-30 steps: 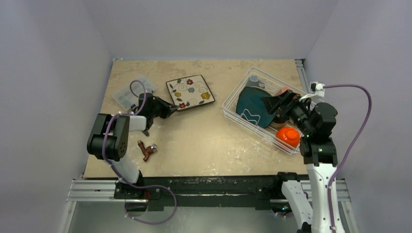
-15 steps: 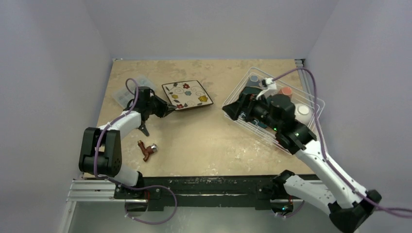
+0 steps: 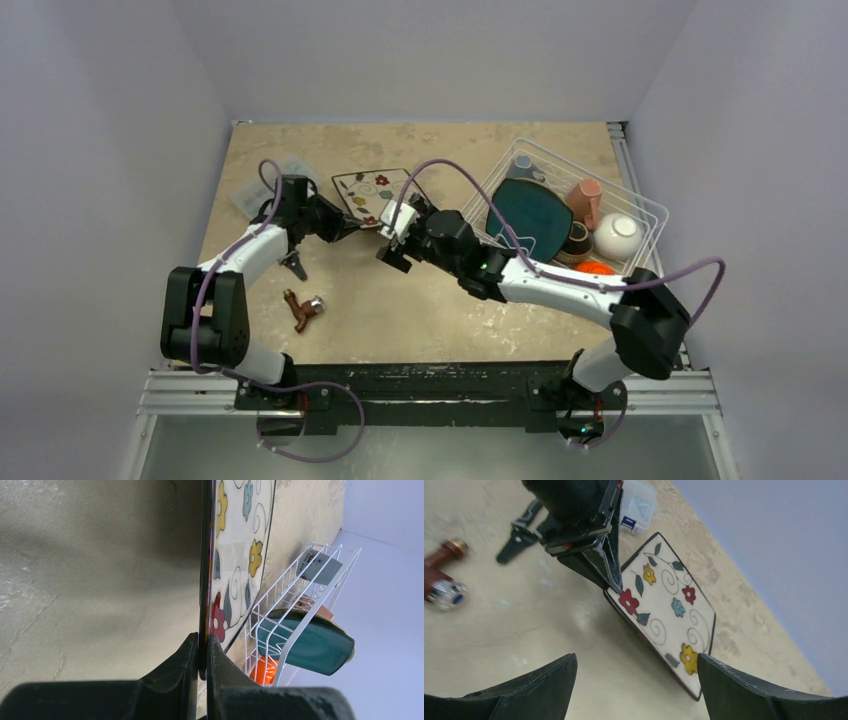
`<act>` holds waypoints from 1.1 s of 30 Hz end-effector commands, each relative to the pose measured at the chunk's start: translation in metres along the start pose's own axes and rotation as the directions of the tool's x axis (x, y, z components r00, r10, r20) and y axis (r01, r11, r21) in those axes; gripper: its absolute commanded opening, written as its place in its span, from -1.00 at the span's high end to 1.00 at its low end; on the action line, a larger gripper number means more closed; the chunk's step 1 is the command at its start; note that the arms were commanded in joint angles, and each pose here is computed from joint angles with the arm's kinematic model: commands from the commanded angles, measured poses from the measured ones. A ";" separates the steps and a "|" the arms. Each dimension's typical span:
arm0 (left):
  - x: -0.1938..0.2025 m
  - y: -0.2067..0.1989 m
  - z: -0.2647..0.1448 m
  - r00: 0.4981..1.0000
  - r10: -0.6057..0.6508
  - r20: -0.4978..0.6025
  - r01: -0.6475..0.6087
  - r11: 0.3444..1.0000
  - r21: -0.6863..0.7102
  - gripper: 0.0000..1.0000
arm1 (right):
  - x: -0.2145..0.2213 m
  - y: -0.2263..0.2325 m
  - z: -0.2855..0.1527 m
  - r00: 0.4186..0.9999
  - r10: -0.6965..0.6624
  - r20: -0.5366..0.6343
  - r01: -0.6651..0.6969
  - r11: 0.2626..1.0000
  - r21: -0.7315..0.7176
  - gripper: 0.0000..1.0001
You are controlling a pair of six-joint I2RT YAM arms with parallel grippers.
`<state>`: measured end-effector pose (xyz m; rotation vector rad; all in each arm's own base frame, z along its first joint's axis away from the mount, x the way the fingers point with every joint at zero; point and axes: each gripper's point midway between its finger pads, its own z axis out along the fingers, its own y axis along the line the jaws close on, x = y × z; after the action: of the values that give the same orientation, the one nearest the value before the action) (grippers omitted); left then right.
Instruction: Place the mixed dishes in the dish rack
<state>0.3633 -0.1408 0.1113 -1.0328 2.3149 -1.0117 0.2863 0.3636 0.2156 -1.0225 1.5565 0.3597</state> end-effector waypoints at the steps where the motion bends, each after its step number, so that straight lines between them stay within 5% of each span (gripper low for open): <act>1: -0.003 -0.037 -0.015 0.999 0.035 -0.024 -0.032 0.994 0.108 1.00 | -0.026 -0.015 0.034 0.912 -0.396 0.105 0.390 0.918 0.071 -0.76; 17: -0.007 -0.041 -0.017 0.999 0.037 -0.020 -0.034 0.989 0.145 1.00 | 0.058 -0.026 0.135 0.819 -0.572 0.050 0.562 0.816 0.137 -0.57; 30: -0.008 -0.038 -0.014 0.998 0.058 -0.011 -0.056 0.988 0.146 1.00 | 0.059 -0.033 0.144 0.812 -0.580 0.063 0.564 0.808 0.170 1.00; 33: -0.009 -0.037 -0.013 0.998 0.059 -0.014 -0.056 0.988 0.141 1.00 | 0.062 -0.034 0.145 0.818 -0.572 0.063 0.557 0.815 0.159 1.00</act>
<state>0.3651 -0.1403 0.1178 -0.9636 2.3110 -1.0562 0.3921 0.4162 0.0900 -1.4031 1.1363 -0.1117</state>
